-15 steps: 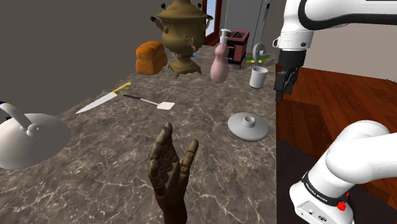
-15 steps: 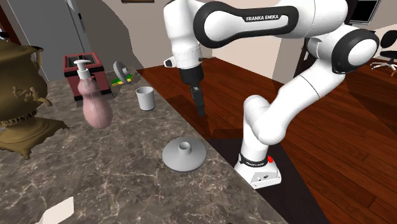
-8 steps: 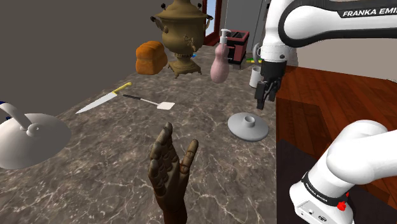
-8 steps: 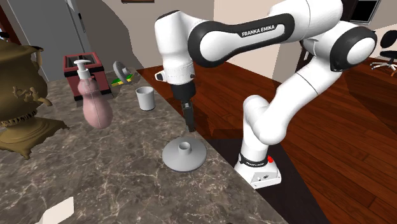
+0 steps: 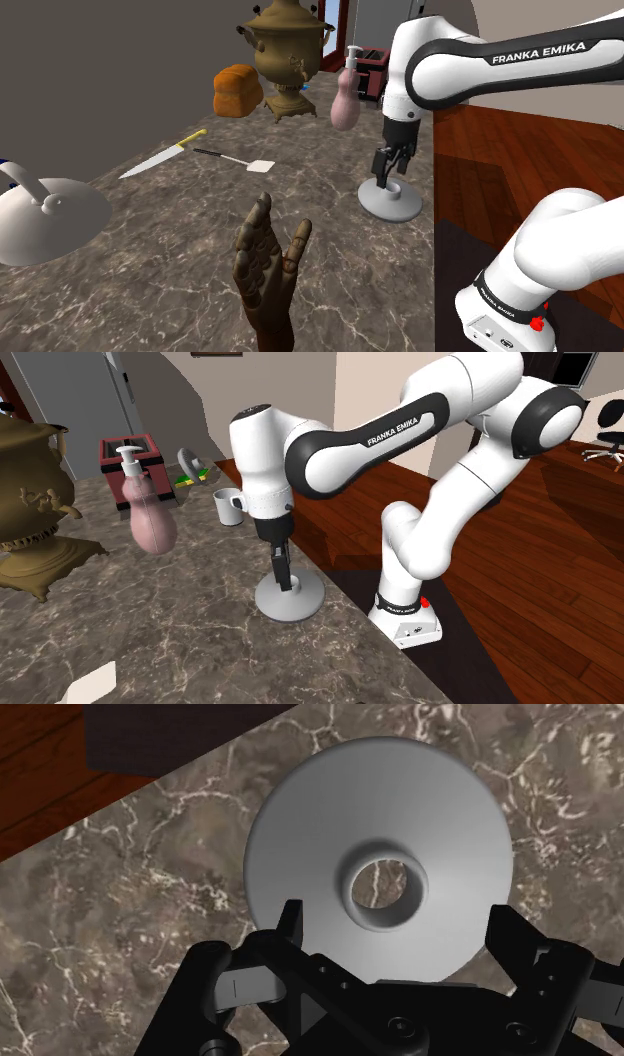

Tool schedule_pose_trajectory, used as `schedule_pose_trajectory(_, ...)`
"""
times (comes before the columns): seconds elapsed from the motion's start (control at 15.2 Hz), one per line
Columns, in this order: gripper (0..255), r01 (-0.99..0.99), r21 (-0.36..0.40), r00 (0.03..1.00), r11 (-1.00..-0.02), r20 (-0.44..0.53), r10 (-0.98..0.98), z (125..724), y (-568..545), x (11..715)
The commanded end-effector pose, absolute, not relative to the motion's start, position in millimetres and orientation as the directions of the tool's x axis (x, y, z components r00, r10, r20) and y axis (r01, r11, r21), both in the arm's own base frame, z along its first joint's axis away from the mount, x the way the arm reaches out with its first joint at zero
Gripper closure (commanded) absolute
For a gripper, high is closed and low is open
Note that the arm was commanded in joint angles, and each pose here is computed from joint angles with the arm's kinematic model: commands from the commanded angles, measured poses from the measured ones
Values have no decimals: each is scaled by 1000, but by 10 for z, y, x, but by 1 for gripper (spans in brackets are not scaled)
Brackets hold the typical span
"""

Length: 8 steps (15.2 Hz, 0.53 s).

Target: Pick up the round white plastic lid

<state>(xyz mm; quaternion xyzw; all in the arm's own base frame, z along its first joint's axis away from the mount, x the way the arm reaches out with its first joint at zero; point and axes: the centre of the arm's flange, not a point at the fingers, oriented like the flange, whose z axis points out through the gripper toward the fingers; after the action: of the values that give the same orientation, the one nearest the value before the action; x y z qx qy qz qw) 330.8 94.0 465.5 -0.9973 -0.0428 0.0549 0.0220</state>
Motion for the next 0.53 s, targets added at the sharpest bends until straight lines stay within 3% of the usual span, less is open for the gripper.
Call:
schedule_pose_trajectory(0.0,0,83,-48,990,-995,-106,87,4556,936,3309)
schedule_pose_trajectory(0.26,0,83,-48,990,-995,-106,87,4421,936,3308)
schedule_pose_trajectory(0.33,255,83,-48,990,-995,-106,87,4420,943,3306)
schedule_pose_trajectory(0.46,255,83,-48,990,-995,-106,87,4424,943,3310)
